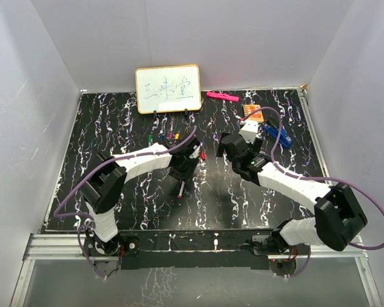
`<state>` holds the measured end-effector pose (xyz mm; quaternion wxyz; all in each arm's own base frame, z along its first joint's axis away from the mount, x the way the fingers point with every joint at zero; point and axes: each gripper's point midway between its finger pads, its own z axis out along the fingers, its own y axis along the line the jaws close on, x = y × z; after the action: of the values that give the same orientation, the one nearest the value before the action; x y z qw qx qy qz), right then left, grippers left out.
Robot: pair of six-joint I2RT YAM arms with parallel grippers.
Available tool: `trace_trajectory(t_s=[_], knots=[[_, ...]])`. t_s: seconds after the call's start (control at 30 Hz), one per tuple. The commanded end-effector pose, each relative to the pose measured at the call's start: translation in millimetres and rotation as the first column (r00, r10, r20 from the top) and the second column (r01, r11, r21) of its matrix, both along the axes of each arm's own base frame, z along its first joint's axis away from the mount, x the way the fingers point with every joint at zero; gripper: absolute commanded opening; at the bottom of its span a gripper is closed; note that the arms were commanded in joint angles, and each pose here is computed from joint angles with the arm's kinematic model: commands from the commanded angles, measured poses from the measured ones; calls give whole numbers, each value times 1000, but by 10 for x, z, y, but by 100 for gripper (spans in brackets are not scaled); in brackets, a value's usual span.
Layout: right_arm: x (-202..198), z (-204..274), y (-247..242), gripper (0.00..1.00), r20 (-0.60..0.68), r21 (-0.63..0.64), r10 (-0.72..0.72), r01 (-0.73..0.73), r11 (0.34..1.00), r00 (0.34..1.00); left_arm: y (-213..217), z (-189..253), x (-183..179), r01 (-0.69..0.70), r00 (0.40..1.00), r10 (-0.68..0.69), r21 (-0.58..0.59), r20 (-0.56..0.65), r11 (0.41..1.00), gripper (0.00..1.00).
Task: Insert the pens into the pen caps
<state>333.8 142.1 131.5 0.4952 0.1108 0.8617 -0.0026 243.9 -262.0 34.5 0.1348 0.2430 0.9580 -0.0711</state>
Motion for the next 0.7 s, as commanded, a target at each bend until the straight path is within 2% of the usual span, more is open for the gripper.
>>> trace_trajectory(t_s=[0.0,0.23,0.47,0.67], knots=[[13,189,-141,98,75,23,-81,79,997,994,25,-52,13,-11,1000,11,34,2,999,38],[-22,349,-196,98,146,77,-100,89,993,984,61,-170,27,-20,1000,20,67,-3,998,38],[-18,278,-187,98,119,50,-91,86,995,989,23,-214,59,-27,1000,27,58,3,998,38],[-15,311,-190,98,129,63,-100,92,994,987,176,-310,88,-29,1000,29,166,-1,986,37]])
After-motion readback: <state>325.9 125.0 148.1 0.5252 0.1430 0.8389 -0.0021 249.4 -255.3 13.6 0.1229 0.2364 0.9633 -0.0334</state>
